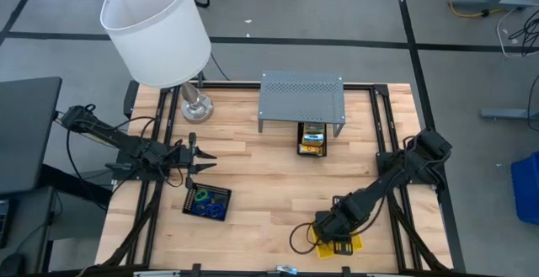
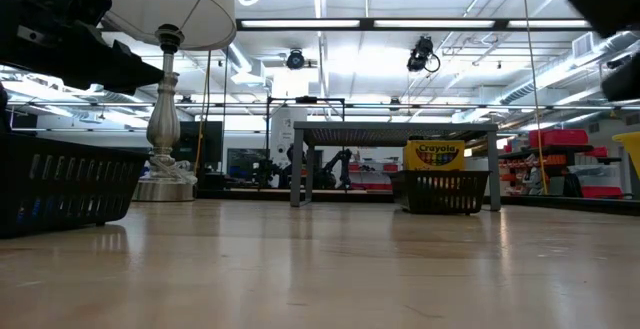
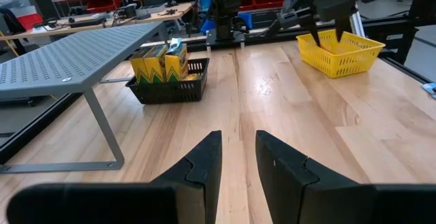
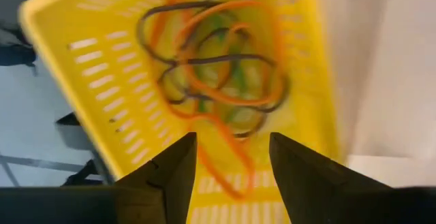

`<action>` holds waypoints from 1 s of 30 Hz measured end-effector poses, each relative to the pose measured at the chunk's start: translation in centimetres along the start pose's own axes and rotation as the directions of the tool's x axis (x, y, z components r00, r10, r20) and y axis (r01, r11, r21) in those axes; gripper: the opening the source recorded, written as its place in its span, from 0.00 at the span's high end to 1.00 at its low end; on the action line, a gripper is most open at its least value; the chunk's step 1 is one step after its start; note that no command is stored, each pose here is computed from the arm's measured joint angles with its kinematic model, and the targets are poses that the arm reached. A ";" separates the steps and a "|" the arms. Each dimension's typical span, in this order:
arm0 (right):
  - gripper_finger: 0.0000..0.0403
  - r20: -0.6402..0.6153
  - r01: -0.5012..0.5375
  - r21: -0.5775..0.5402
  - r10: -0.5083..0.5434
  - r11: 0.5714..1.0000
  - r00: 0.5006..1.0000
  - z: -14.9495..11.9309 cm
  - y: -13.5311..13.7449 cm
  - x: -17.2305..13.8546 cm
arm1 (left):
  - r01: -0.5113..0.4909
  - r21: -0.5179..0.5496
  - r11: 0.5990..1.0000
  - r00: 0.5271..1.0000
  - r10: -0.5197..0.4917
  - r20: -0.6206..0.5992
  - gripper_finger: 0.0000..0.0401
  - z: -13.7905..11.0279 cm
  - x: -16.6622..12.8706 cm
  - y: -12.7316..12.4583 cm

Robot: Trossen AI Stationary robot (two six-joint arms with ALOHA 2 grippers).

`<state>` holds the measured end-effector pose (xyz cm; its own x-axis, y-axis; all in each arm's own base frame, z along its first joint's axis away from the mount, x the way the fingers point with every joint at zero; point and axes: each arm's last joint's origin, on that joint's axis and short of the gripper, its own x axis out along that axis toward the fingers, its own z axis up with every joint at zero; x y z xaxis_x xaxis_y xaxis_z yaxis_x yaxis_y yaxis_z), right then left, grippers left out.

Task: Pick & Place Office Desk Supplies
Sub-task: Put the top black bin with crayon boxes on the shelf

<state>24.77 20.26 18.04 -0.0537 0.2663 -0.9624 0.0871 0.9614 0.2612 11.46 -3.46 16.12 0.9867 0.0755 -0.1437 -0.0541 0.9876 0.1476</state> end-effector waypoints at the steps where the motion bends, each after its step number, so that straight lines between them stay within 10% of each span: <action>1: 0.53 -0.006 0.009 0.000 -0.009 1.000 1.000 0.1 -0.3 -0.1 | 0.000 0.000 1.000 1.000 0.000 0.000 0.75 0.0 0.0 0.0; 15: 0.57 0.076 0.020 -0.069 -0.015 0.997 0.997 3.7 -2.4 -4.4 | 0.000 -0.005 1.000 1.000 0.000 0.001 0.75 0.0 0.0 0.0; 25: 0.57 0.287 0.488 -0.176 -0.429 0.855 0.856 6.6 -7.3 -6.8 | 0.000 0.006 1.000 1.000 0.000 0.001 0.75 0.0 0.0 0.0; 30: 0.57 0.273 0.557 -0.084 -0.518 0.827 0.811 8.2 -11.9 -8.1 | 0.000 0.002 1.000 1.000 0.000 0.001 0.75 0.0 0.0 0.0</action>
<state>32.33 6.12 22.17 0.1824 -0.3014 -0.9359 -0.0412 0.9487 -0.3136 11.46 -3.46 16.12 0.9869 0.0751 -0.1431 -0.0534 0.9873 0.1498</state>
